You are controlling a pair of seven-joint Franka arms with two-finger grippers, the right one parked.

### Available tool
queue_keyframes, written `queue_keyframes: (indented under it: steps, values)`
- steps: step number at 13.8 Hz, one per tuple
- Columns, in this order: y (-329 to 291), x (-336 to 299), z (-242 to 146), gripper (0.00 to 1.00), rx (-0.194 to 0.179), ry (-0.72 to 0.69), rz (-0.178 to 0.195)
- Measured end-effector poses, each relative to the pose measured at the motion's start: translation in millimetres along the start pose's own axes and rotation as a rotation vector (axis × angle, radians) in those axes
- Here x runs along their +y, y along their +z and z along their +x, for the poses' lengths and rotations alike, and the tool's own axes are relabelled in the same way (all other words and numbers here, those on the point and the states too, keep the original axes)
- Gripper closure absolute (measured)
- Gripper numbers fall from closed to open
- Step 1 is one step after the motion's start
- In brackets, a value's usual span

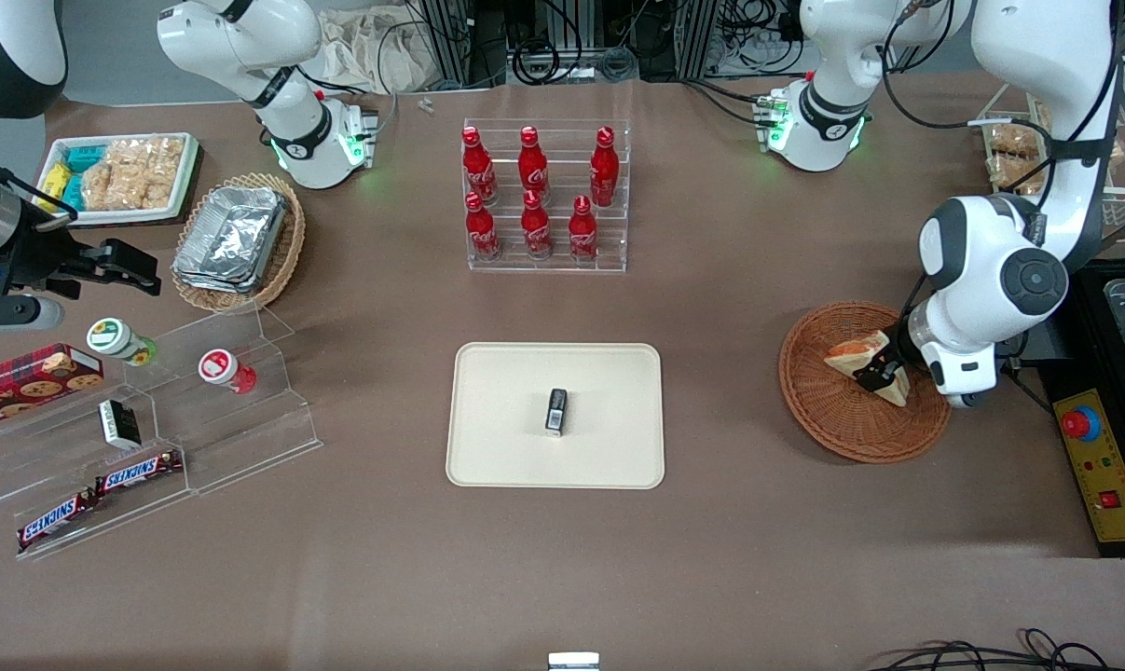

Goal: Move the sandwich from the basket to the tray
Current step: 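Lower the open left gripper onto the sandwich in the basket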

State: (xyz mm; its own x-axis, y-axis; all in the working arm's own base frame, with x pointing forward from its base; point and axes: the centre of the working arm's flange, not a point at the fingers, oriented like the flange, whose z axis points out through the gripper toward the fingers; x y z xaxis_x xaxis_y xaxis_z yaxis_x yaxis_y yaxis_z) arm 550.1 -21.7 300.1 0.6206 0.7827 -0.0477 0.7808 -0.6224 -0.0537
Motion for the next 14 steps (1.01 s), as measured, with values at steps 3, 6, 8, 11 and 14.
queue_keyframes:
  steps: [3, 6, 8, 11, 14]
  values:
    - [2, -2, -2, 0.01, -0.008, -0.003, 0.011]
    - [9, -6, -3, 0.01, -0.013, 0.001, 0.029]
    - [12, -8, -2, 0.01, -0.016, -0.001, 0.037]
    - [23, -10, -2, 0.01, -0.025, -0.004, 0.055]
    - [32, -11, 0, 0.01, -0.032, -0.007, 0.067]
